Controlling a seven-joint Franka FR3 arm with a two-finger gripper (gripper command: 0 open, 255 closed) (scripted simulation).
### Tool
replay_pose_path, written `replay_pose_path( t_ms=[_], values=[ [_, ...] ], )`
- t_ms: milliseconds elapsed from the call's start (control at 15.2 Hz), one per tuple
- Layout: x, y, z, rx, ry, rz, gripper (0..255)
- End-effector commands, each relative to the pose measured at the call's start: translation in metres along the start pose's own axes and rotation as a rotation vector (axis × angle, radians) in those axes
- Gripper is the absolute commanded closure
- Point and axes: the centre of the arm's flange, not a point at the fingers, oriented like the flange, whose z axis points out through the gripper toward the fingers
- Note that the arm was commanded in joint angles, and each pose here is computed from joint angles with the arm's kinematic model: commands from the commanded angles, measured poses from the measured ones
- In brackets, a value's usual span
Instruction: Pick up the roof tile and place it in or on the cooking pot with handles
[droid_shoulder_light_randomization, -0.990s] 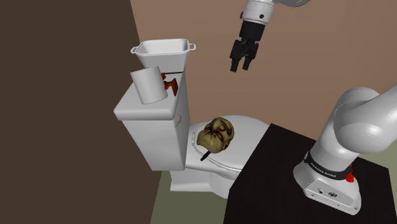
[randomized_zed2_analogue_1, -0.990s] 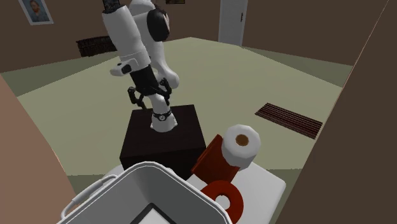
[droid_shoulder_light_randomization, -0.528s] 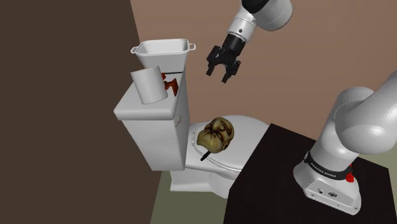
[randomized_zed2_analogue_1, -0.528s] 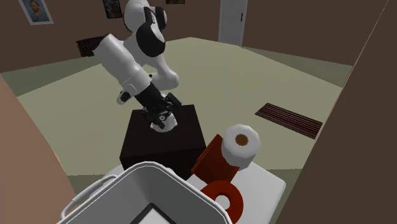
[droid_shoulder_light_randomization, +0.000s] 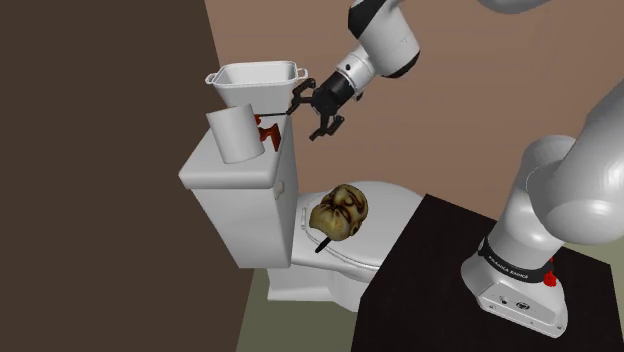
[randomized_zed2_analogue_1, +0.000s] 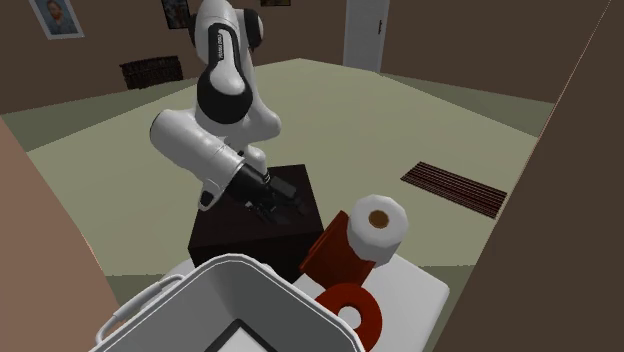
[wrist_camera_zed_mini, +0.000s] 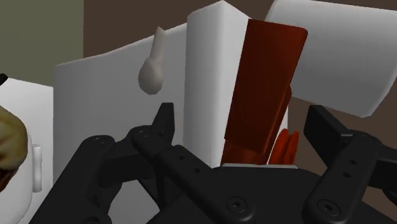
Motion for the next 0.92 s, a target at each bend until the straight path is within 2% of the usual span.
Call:
replay_pose_path(
  t_ms=[0,66,528,858],
  values=[
    [0.015,0.002,0.019,0.108,0.01,0.088,0],
    [0.021,0.002,0.027,0.153,0.012,0.123,0],
    [0.022,-0.004,0.064,0.153,0.012,0.123,0],
    [0.022,-0.004,0.067,0.153,0.012,0.123,0]
  ],
)
